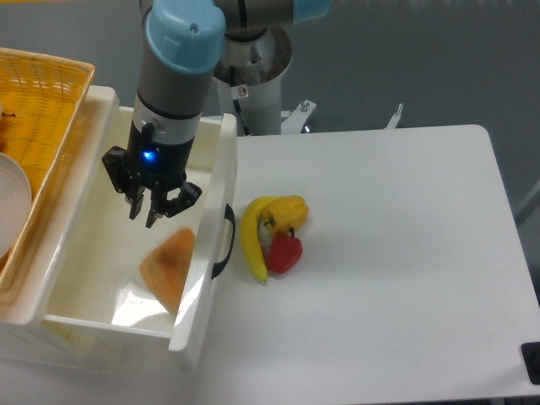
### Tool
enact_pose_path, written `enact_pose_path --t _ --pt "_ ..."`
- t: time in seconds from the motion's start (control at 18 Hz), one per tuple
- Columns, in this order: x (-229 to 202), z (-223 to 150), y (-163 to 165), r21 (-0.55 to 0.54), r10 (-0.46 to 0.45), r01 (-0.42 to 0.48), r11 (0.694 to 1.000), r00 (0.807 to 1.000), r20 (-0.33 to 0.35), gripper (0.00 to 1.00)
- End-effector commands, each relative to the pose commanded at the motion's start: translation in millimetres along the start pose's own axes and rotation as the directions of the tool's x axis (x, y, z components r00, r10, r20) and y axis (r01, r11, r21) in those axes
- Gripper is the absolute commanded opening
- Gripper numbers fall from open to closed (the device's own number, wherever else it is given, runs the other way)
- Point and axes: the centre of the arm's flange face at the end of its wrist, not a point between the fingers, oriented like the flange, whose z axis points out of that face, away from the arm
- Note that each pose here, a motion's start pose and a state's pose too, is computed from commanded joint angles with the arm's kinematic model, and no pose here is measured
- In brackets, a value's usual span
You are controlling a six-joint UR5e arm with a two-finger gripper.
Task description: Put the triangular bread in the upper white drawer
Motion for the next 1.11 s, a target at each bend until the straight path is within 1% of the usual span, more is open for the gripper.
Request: enact_pose_path --t 0.06,0.22,0.56,0.67,0.83,0.89,0.94,1.0,1.06,1.11 --pt "0.4 -0.1 0.6 -0.001 -0.002 0.002 1.0 1.0 -0.001 0.99" --pt "-6.5 -5.7 1.5 0.007 -0.012 0.012 1.0 1.0 0.005 1.0" --pt "-40.8 -37.7 10.2 0.054 -0.069 0.066 0.996 0.997 0.044 1.0" --pt "-55.7 -48.6 13.4 0.077 -0.075 0.07 0.995 0.995 0.063 1.0" --pt "-84.8 -78.7 14.7 0.184 -0.084 0.055 0.981 0.984 0.155 1.0" --pt "-94.1 -82.9 15.0 0.188 -0.083 0.046 0.981 0.977 0.196 1.0" --pt "-103.3 -83.7 18.3 0.145 -0.065 0.028 0.989 0.963 0.26 1.0" --pt "-110.1 -87.8 22.5 0.097 -0.032 0.0 0.995 0.945 0.325 1.0" --pt "-113.2 -90.1 23.3 0.08 -0.005 -0.024 0.997 0.939 0.344 1.0" --pt "-121.3 -92.1 26.5 0.073 0.007 -0.035 0.997 0.937 0.349 1.0"
